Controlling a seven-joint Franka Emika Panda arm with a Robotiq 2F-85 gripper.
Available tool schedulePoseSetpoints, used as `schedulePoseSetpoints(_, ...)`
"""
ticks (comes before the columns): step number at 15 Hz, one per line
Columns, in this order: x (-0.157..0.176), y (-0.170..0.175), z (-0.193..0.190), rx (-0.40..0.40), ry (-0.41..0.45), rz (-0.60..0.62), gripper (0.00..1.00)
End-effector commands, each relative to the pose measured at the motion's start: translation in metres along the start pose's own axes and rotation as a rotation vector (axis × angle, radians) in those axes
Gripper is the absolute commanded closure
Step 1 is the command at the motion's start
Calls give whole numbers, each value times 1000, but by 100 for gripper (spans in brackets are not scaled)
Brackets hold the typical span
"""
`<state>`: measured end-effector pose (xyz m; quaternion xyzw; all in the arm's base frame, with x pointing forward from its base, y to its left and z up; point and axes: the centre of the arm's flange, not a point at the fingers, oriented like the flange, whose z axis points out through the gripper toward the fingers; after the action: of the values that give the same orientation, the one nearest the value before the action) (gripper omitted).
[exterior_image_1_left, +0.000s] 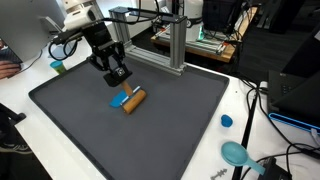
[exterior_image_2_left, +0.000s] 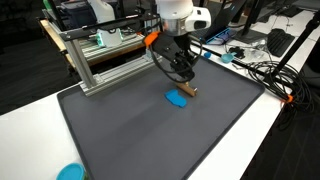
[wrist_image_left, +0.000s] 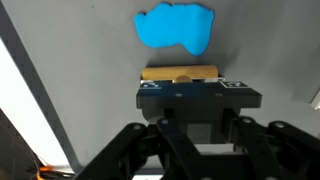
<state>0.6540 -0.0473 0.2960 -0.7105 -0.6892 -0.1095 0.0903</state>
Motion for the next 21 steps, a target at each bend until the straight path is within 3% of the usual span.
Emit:
schedulePoseSetpoints(1, 44, -9, -21, -38, 44, -40, 79)
schedulePoseSetpoints(4, 85, -24, -77, -105, -30, -36, 79)
schedulePoseSetpoints(9, 127, -57, -175, -225, -207, 167, 79)
schedulePoseSetpoints(13, 86, -92, -197, -263, -292, 373, 79)
schedulePoseSetpoints(16, 43, -117, -185, -234, -321, 516, 79)
schedulePoseSetpoints(17, 58, -89, -189, -237, -295, 450, 79)
schedulePoseSetpoints(18, 48, -93, -184, -224, -300, 468, 54)
schedulePoseSetpoints(21, 52, -91, -180, -219, -300, 457, 54)
